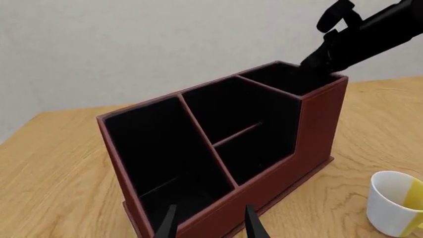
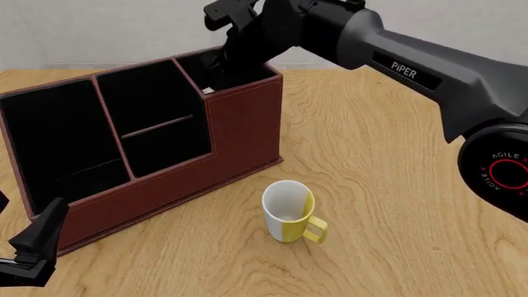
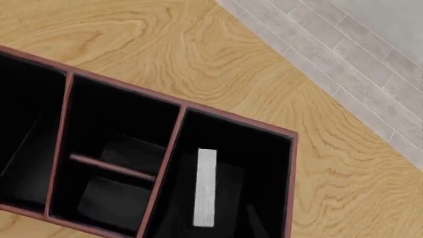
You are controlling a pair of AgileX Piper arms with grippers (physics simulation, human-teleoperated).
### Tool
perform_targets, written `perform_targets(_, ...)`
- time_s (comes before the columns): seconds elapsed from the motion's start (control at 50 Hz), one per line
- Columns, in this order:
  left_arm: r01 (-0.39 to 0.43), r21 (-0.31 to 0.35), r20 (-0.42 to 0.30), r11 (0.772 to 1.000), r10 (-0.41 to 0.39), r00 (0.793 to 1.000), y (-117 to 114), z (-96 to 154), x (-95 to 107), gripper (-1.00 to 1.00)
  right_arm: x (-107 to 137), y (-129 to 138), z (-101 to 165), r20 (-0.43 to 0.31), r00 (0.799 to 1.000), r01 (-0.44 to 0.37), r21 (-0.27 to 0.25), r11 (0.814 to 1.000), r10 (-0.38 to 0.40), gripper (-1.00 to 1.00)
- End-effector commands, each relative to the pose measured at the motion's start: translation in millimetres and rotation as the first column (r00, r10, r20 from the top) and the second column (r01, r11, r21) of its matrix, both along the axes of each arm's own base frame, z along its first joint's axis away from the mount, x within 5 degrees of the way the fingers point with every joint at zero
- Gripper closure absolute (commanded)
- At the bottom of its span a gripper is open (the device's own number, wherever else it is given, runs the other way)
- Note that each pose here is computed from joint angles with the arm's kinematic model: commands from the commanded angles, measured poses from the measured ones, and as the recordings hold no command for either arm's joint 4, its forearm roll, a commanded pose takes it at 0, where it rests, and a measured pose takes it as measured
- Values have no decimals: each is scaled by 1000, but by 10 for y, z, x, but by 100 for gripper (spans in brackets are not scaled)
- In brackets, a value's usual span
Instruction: Pick up the book and place it in the right compartment of the caddy.
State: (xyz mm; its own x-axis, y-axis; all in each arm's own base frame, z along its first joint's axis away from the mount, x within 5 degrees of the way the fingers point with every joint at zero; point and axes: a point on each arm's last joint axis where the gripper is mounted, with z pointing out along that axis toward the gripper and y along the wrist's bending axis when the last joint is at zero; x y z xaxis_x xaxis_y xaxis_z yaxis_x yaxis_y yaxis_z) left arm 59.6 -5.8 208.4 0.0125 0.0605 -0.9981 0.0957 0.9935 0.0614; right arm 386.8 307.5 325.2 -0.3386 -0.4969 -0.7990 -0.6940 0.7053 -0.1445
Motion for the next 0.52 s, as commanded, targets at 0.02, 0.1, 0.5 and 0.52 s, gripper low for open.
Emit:
perform_targets(0.02,2,0,-1,1000,-2,1000,-2,10,4,-100,16,-14,39,8,1000,5,7,1000,-5,-100)
perform_targets(0.1,0,1,0,1000,0,1000,-1,5,7,-100,13,-14,49,8,1000,5,9,1000,-5,-100)
perform_targets(0.5,0,-4,0,1000,0,1000,0,1,7,-100,-28,-28,239,25,1000,2,22,1000,-2,-100)
perform_targets(0.52,0,-5,1,1000,0,1000,-1,-1,5,-100,-33,-43,282,32,999,2,25,1000,-3,-100)
